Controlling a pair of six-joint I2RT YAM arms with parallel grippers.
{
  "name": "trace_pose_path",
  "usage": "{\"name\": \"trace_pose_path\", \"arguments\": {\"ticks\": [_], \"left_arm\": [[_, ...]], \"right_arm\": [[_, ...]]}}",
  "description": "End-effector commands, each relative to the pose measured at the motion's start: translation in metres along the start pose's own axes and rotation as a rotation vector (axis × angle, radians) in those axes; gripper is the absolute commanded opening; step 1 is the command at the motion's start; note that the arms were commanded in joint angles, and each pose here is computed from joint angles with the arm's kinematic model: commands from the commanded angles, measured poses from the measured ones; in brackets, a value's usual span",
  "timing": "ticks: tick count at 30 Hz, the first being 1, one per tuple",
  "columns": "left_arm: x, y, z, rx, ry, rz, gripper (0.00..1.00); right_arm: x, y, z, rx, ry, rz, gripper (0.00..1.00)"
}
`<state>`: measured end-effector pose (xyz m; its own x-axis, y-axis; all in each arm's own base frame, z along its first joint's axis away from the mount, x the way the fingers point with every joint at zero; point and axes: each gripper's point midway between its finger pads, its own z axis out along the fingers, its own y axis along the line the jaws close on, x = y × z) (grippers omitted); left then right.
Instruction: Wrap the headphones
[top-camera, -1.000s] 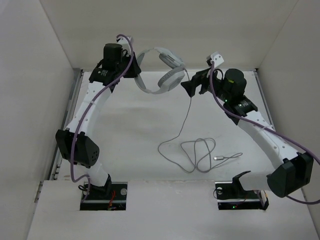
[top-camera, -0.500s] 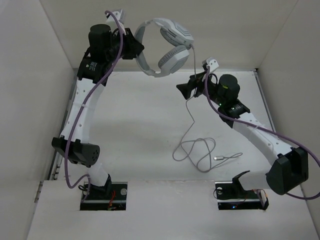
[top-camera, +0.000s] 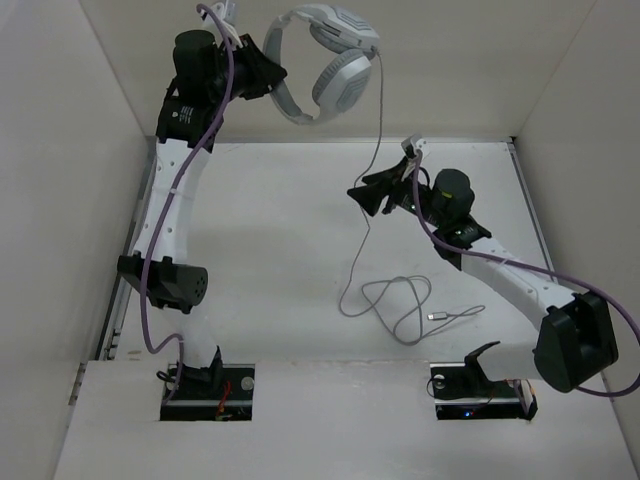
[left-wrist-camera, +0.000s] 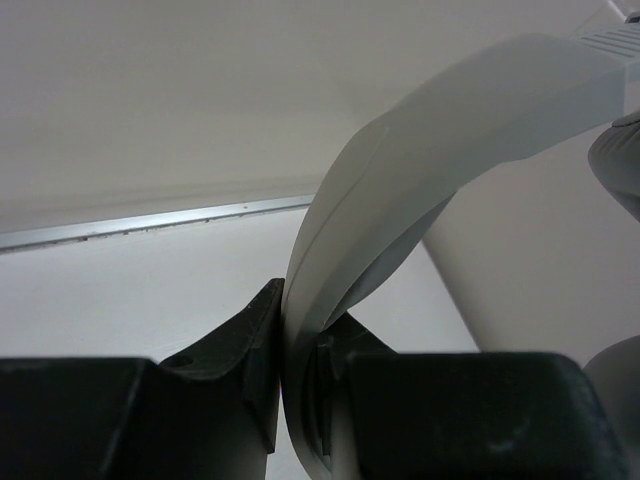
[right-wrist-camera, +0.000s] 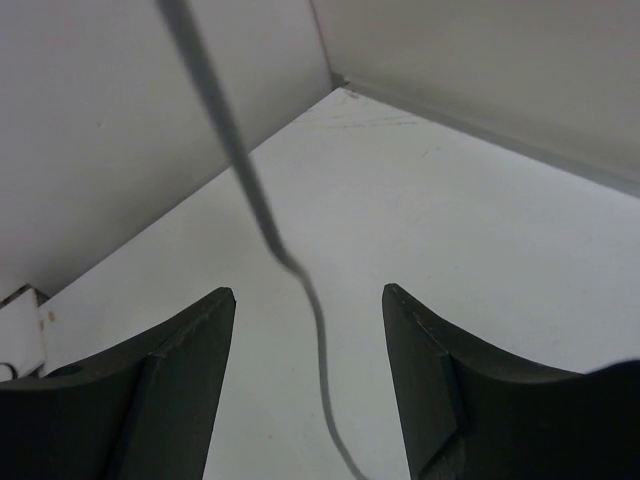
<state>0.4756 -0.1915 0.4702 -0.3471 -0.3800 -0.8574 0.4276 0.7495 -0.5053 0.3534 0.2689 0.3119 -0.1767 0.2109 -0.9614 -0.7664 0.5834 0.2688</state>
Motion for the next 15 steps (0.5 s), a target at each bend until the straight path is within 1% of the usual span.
{"name": "trace_pose_path", "arguments": {"ticks": [1, 3, 6, 12, 15], "left_arm": [[-0.073, -0.049, -0.034, 0.136, -0.21, -0.013, 0.0], [-0.076, -0.05, -0.036, 0.155, -0.213, -0.035, 0.0], [-0.069, -0.057, -0.034, 0.178, -0.193, -0.064, 0.0], [-0.067, -0.07, -0.037, 0.208, -0.188, -0.062, 0.0], [-0.07, -0.074, -0.04, 0.216, -0.196, -0.059, 0.0]], "right_arm": [[-0.008, 0.038, -0.004, -0.139, -0.054, 0.002, 0.66], [-0.001, 0.044, -0.002, -0.157, -0.051, 0.007, 0.65], [0.001, 0.046, 0.006, -0.168, -0.064, 0.021, 0.66], [-0.001, 0.037, 0.014, -0.154, -0.072, 0.013, 0.66], [0.008, 0.033, 0.014, -0.143, -0.054, 0.022, 0.67]]}}
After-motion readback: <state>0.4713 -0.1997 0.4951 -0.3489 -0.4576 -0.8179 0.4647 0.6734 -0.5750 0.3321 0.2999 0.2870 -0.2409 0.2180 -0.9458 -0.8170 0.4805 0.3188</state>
